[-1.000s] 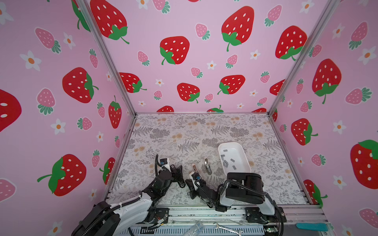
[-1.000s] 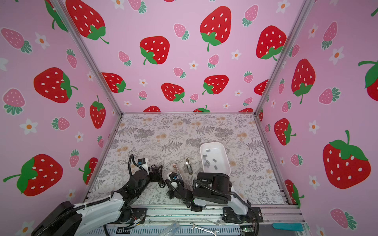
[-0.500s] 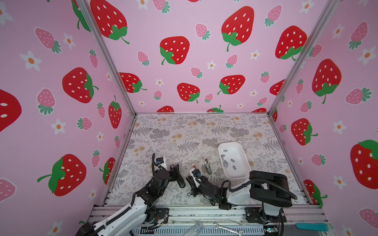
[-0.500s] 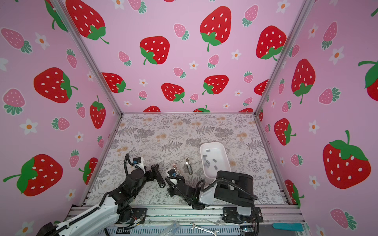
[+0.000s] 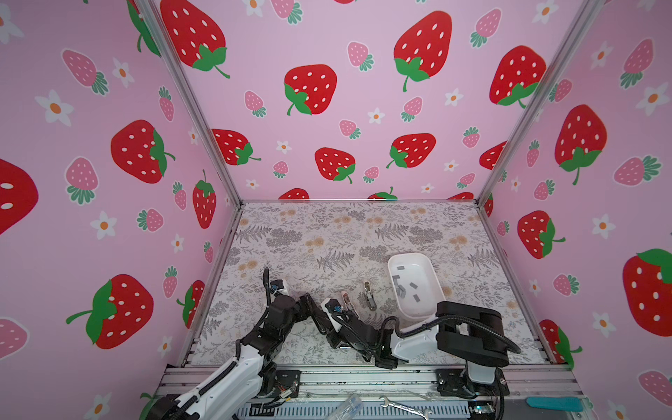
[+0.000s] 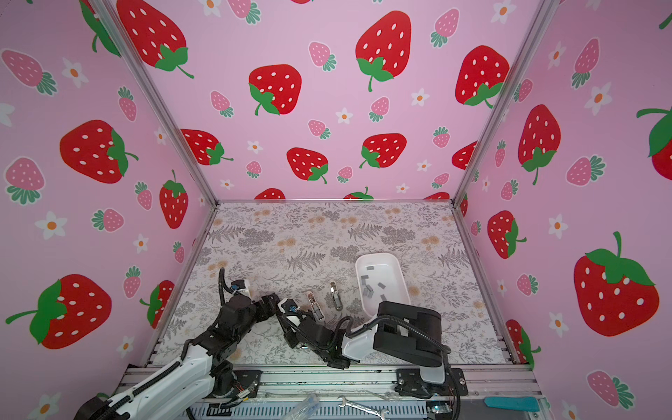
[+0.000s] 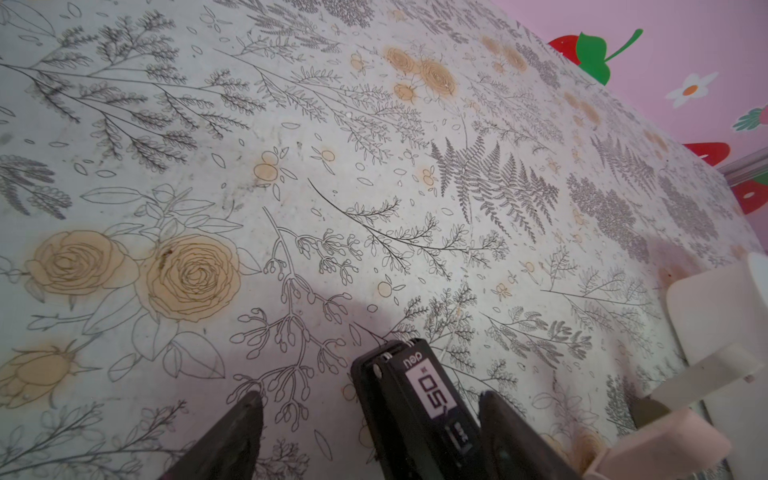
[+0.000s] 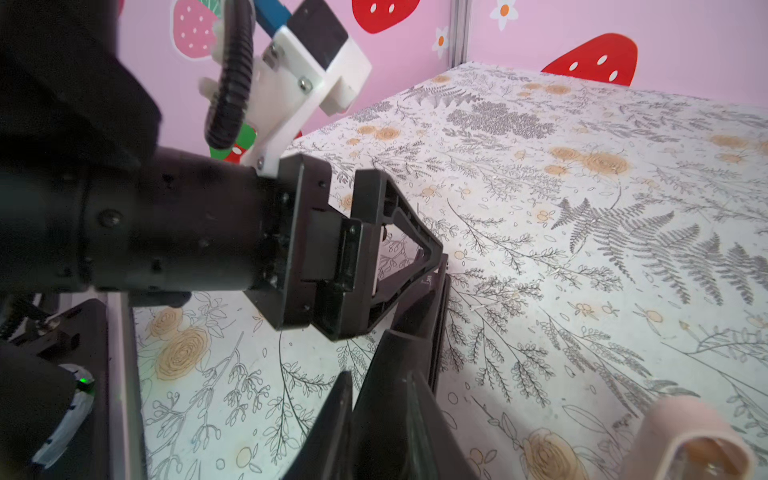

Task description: Load the staples into the stapler

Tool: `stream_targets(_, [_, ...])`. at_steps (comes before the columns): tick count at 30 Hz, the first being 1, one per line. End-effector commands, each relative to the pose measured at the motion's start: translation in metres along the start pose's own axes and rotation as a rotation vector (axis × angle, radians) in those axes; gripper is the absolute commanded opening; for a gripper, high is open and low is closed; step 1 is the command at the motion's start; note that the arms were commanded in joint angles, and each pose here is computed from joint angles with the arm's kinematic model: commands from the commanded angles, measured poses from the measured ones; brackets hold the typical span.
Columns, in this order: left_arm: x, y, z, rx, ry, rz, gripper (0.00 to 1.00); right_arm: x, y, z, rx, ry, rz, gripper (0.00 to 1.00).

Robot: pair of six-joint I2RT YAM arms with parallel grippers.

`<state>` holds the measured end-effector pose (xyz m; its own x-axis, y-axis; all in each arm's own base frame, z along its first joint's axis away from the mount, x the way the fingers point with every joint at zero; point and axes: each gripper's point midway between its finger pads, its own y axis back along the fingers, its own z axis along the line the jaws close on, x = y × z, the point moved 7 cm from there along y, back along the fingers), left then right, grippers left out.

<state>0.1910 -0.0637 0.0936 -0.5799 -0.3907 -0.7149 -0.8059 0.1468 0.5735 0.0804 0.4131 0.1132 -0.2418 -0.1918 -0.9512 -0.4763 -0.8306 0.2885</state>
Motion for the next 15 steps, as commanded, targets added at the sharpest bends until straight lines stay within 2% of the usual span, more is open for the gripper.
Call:
stream_targets(1, [-0.010, 0.001, -0.009, 0.046, 0.003, -0.026, 0.83, 0.009, -0.009, -0.001, 0.000, 0.015, 0.036, 0.25])
stream_targets(9, [-0.003, -0.006, -0.013, 0.089, -0.006, 0.003, 0.82, 0.028, -0.018, -0.002, 0.017, 0.025, 0.087, 0.24])
stream_targets(15, [0.003, -0.014, -0.010, 0.075, 0.022, 0.028, 0.81, 0.055, -0.018, -0.006, 0.020, 0.018, 0.139, 0.23])
